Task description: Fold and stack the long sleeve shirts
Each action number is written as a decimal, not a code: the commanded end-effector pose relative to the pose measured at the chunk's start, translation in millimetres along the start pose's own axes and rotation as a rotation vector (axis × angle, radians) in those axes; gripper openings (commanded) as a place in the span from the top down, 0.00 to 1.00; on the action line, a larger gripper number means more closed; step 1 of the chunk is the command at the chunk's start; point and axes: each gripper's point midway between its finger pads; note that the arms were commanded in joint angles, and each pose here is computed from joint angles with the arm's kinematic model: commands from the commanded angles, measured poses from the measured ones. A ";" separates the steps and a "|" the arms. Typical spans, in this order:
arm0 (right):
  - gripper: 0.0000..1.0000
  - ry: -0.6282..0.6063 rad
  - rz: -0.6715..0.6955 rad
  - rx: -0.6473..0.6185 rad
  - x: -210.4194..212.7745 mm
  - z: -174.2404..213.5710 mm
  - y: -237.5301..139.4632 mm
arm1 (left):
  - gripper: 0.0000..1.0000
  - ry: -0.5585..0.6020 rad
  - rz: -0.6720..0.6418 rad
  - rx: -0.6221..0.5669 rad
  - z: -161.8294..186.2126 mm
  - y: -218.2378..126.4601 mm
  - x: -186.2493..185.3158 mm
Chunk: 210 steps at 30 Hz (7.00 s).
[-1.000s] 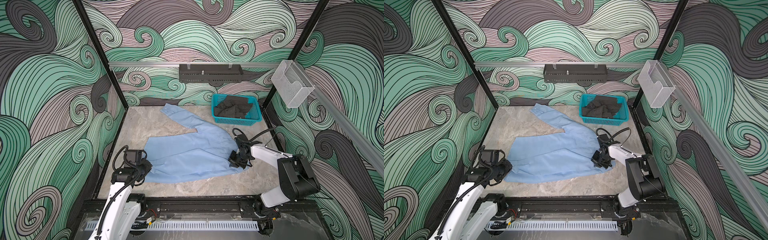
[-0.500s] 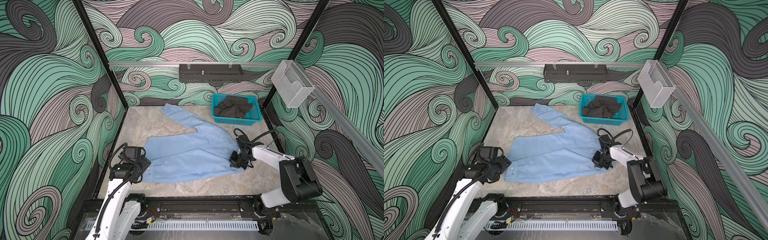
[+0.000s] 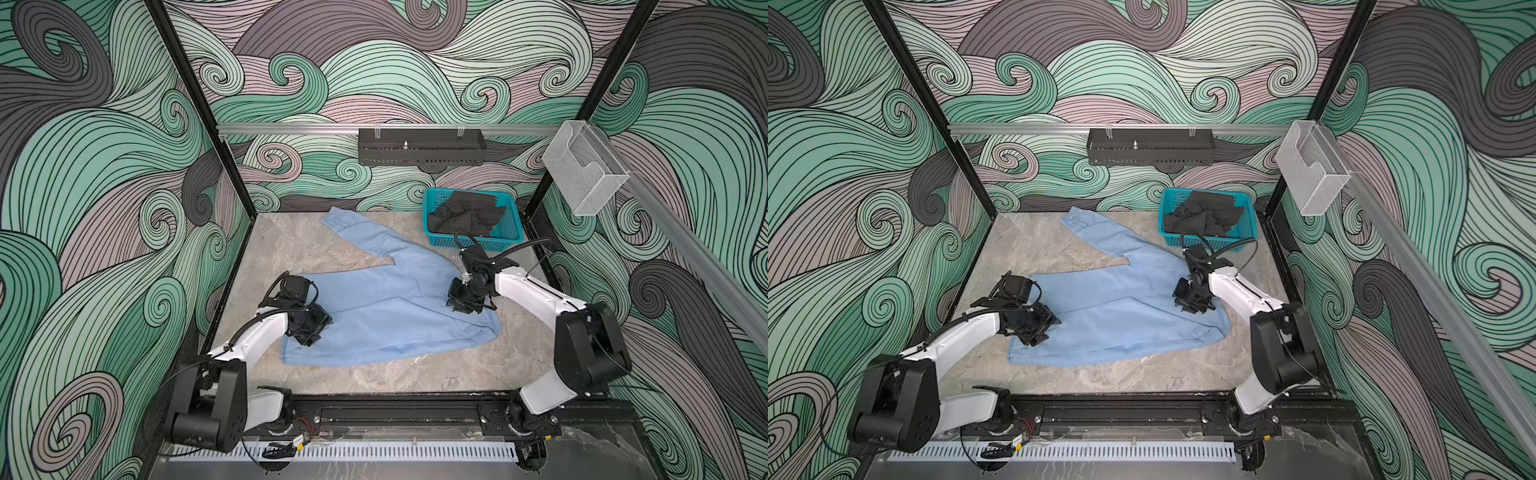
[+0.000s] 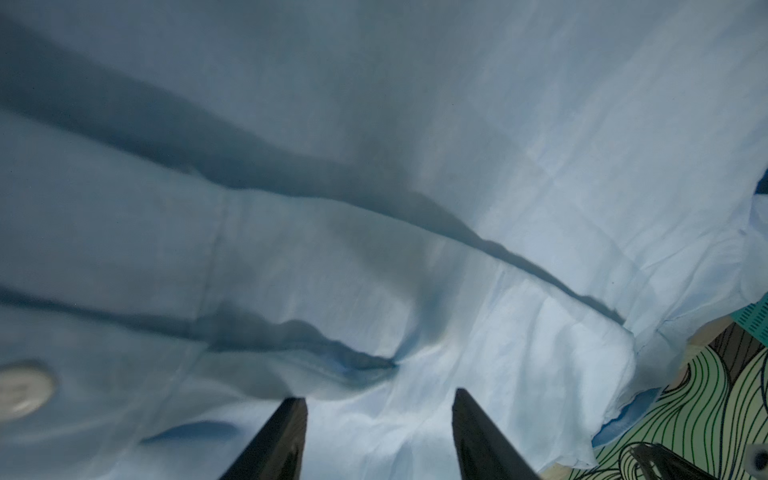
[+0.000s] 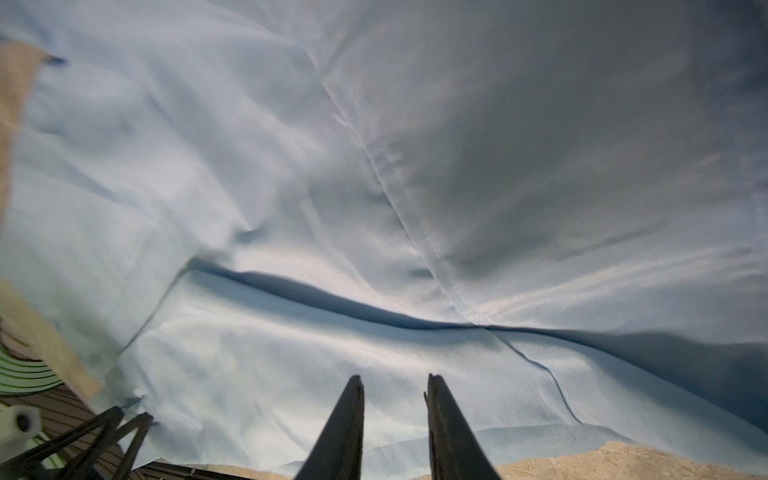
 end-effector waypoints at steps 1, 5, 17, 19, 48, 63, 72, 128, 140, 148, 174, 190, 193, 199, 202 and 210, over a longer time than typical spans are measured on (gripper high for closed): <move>0.71 0.031 0.029 0.067 -8.6 15.7 19.6 | 0.41 0.013 0.035 0.017 -0.4 4.3 -14.4; 0.66 0.108 0.048 0.136 -29.5 42.2 37.0 | 0.39 0.007 -0.024 0.041 2.2 16.2 3.1; 0.59 0.253 0.125 0.127 -99.2 96.8 14.3 | 0.37 0.070 -0.167 0.190 36.7 50.4 36.3; 0.56 0.212 0.114 0.062 -94.9 83.1 -1.8 | 0.38 0.091 -0.121 0.184 39.4 39.6 25.9; 0.43 -0.551 0.064 -0.356 -6.1 -166.4 -54.7 | 0.29 0.729 -0.373 0.022 -144.9 22.4 -142.7; 0.43 -0.508 0.054 -0.371 -14.3 -172.0 -49.6 | 0.52 0.733 -0.358 0.076 -149.1 59.9 -151.6; 0.43 -0.474 0.042 -0.377 -21.8 -174.7 -47.5 | 0.84 0.742 -0.353 0.106 -136.7 55.4 -147.8; 0.30 -0.520 0.146 -0.317 11.1 -270.0 -1.7 | 1.00 0.674 -0.330 -0.025 -140.2 -21.4 -136.8; 0.35 -0.556 0.099 -0.237 23.8 -234.0 10.7 | 1.00 0.655 -0.319 -0.058 -140.4 -35.6 -136.0; 0.24 -0.558 0.119 -0.174 22.1 -197.5 30.5 | 1.00 0.535 -0.387 -0.068 -150.9 -48.6 -88.7; 0.27 -0.850 0.211 -0.328 139.6 -254.8 48.1 | 1.00 0.516 -0.394 -0.015 -151.6 -36.9 -83.7; 0.26 -0.700 0.212 -0.173 87.6 -251.4 108.3 | 1.00 0.531 -0.351 -0.013 -146.2 -42.2 -92.2; 0.33 -0.671 0.201 -0.143 81.3 -247.1 115.3 | 1.00 0.533 -0.349 -0.018 -146.7 -43.6 -93.5; 0.80 -0.643 0.166 -0.207 87.8 -262.0 92.2 | 1.00 0.535 -0.343 -0.023 -147.1 -44.1 -95.9; 0.99 -0.654 0.132 -0.305 105.5 -277.5 58.8 | 1.00 0.533 -0.337 -0.025 -149.4 -43.7 -99.2; 1.00 -0.671 0.066 -0.524 132.2 -298.1 -52.4 | 1.00 0.541 -0.333 -0.053 -166.7 -45.0 -120.9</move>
Point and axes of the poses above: each gripper's point midway between its finger pads, its own y axis out along the fingers, its own x axis along the line the jaws close on, z = x × y, and after that the axes turned 12 degrees about -y, right-handed
